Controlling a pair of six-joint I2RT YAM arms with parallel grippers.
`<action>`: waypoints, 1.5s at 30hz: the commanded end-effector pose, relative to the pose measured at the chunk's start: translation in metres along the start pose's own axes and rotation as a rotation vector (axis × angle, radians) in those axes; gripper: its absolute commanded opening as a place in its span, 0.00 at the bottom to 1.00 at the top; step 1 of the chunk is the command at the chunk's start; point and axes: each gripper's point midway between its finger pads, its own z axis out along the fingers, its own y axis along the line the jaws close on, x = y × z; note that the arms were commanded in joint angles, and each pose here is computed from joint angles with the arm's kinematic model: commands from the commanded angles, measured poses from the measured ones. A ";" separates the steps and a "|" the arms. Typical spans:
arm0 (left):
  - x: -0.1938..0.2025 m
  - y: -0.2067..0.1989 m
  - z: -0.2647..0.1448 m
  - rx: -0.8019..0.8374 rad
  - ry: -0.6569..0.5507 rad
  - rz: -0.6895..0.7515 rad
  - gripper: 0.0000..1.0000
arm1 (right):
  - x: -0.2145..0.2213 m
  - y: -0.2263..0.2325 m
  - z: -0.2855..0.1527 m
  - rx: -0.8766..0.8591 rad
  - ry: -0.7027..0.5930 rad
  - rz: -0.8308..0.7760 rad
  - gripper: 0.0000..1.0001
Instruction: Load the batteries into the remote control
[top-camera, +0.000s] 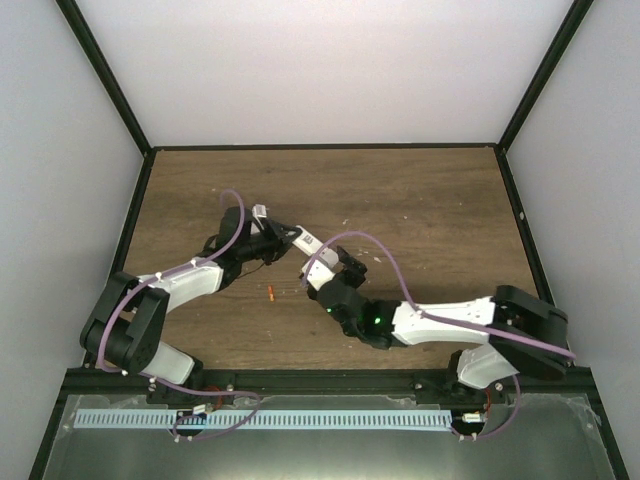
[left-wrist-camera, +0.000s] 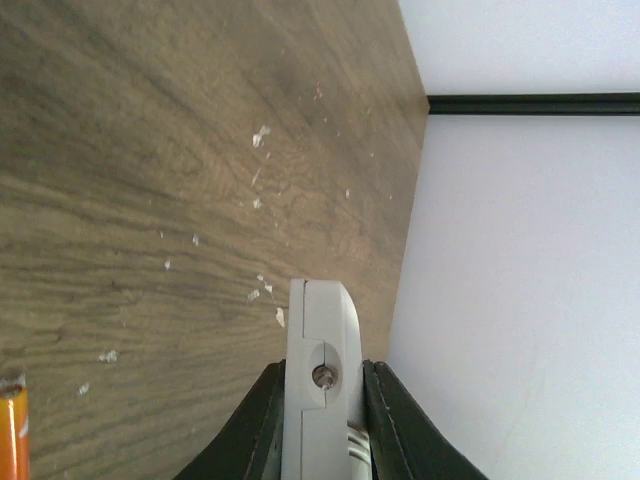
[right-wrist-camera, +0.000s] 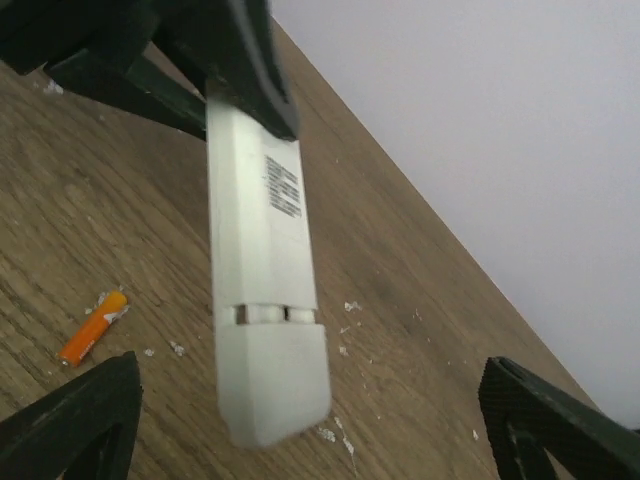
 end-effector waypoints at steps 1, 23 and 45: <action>-0.010 -0.021 -0.009 0.114 -0.006 0.145 0.00 | -0.020 -0.013 -0.010 -0.139 -0.056 0.159 0.90; 0.015 -0.045 -0.036 0.410 0.095 0.422 0.00 | -0.010 -0.020 -0.030 -0.601 -0.047 0.441 1.00; 0.011 -0.047 -0.040 0.353 0.043 0.421 0.00 | -0.016 -0.015 0.006 -0.528 -0.004 0.430 0.90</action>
